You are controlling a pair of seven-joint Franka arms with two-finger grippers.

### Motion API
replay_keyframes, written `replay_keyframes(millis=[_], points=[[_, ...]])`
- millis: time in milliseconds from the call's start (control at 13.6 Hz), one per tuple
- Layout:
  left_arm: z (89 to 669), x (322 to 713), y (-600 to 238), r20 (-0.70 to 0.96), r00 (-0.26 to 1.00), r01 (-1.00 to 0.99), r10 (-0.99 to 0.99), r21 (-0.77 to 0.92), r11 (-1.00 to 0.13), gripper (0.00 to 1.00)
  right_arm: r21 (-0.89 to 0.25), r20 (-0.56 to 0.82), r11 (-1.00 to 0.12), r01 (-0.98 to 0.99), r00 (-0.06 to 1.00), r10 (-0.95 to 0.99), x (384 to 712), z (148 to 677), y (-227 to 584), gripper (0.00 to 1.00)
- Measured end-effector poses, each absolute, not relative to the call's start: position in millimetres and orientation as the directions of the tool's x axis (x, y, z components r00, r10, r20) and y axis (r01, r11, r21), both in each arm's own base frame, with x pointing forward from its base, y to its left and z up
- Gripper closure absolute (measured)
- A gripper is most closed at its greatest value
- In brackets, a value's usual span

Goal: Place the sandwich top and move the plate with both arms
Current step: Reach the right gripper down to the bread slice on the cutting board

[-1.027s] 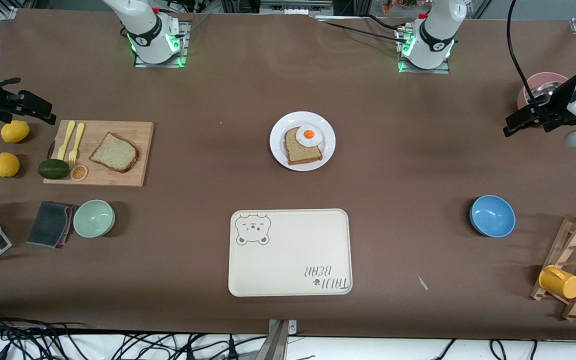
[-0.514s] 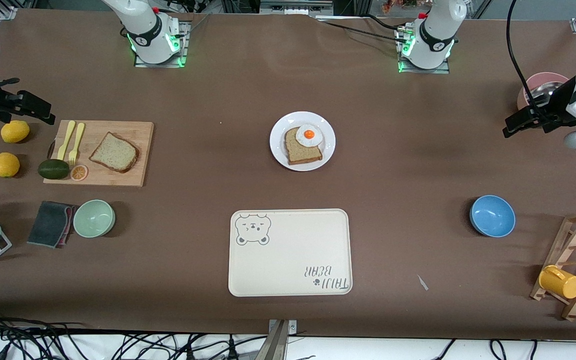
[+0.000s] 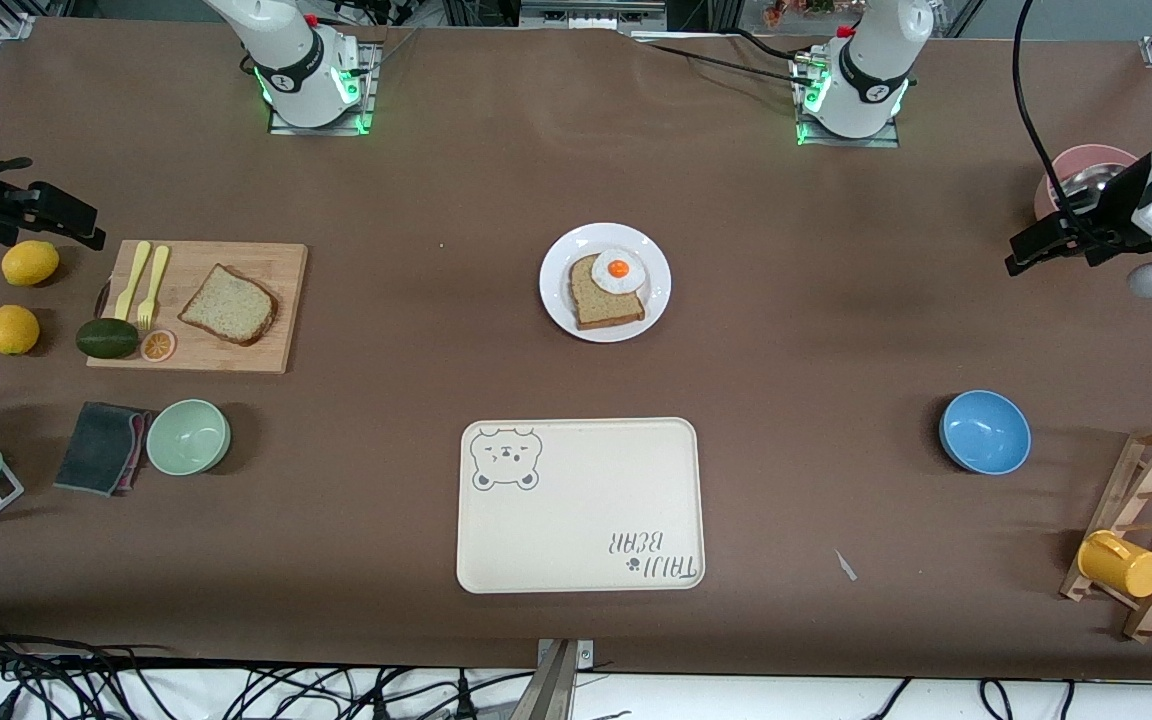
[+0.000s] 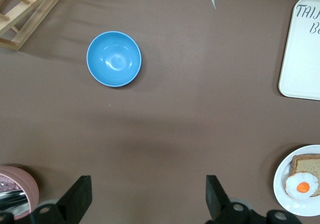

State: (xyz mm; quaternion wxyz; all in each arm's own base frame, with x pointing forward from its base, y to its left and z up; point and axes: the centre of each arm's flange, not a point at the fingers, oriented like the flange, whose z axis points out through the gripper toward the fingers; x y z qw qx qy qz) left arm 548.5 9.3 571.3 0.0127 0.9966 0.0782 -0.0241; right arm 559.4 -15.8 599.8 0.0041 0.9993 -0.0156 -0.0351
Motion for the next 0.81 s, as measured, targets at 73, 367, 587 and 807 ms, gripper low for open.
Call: replay_keyframes(millis=[73, 367, 587, 807], points=[[571.3, 548.5, 9.3, -0.050, 0.987, 0.156, 0.155, 0.022, -0.987, 0.00, 0.010, -0.075, -0.999, -0.032, 0.997, -0.033, 560.8, 596.8, -15.7, 0.00], [570.5, 548.9, 9.3, -0.051, 0.987, 0.156, 0.155, 0.021, -0.987, 0.00, 0.026, -0.124, -0.990, -0.142, 0.982, -0.144, 578.3, 561.3, -11.9, 0.00], [569.3, 549.6, 9.3, -0.052, 0.986, 0.156, 0.155, 0.021, -0.987, 0.00, 0.039, -0.130, -0.974, -0.222, 0.966, -0.225, 592.8, 537.1, -9.0, 0.00], [567.9, 551.6, 9.4, -0.047, 0.987, 0.157, 0.155, 0.022, -0.987, 0.00, 0.094, -0.178, -0.939, -0.329, 0.923, -0.341, 602.1, 499.4, 9.9, 0.04]])
